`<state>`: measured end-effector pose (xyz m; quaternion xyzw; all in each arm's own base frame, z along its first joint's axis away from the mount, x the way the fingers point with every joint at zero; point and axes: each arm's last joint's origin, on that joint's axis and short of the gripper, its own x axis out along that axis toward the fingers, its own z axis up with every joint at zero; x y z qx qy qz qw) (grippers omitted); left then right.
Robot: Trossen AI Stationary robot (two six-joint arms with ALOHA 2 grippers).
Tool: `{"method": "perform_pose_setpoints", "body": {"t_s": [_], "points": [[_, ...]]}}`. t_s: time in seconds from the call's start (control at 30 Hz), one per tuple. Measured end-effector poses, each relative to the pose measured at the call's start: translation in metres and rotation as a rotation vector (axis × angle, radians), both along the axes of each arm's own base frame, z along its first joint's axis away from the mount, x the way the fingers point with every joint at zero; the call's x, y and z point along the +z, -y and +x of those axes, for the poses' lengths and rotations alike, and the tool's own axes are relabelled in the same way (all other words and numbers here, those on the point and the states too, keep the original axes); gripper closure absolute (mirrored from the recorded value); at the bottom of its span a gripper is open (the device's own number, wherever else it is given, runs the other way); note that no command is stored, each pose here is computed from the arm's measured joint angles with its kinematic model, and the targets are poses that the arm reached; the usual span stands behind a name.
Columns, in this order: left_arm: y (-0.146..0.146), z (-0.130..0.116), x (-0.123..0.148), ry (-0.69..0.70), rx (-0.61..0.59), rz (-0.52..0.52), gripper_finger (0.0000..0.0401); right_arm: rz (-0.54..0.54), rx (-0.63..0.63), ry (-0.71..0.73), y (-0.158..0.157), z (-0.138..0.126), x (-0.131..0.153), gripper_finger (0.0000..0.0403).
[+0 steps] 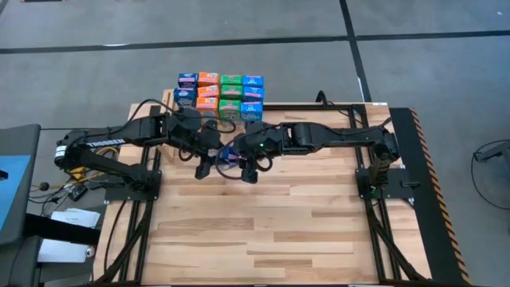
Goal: Stack cereal on shelf
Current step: Put the blue cereal box on the shelf aligned with the other blue cereal boxes
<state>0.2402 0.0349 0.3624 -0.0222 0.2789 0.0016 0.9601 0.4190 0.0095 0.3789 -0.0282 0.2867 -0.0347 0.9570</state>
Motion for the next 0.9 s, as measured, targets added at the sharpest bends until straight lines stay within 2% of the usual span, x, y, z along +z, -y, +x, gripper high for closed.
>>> {"method": "perform_pose_setpoints", "body": {"t_s": [0.23,0.37,0.53,0.6,0.67,0.8,0.9], "points": [[-0.001,-0.002,0.002,0.003,0.047,0.030,0.0257,-0.014,0.002,0.006,0.001,-0.003,0.004,0.0182],[-0.002,-0.013,0.009,0.027,0.092,0.065,0.0260,-0.018,-0.001,0.041,0.002,-0.019,0.023,0.0173],[-0.006,-0.044,0.025,0.066,0.155,0.184,0.0261,-0.006,0.004,0.135,0.003,-0.047,0.056,0.0170],[-0.008,-0.063,0.031,0.085,0.180,0.204,0.0261,-0.005,0.001,0.166,0.002,-0.057,0.067,0.0170],[-0.009,-0.082,0.039,0.165,0.202,0.209,0.0261,-0.016,-0.017,0.193,0.002,-0.065,0.075,0.0170],[-0.009,-0.119,0.035,0.272,0.263,0.222,0.0261,-0.022,-0.026,0.218,0.000,-0.074,0.083,0.0170],[-0.008,-0.139,0.018,0.341,0.317,0.254,0.0261,-0.023,-0.021,0.215,-0.002,-0.074,0.083,0.0170]]}}
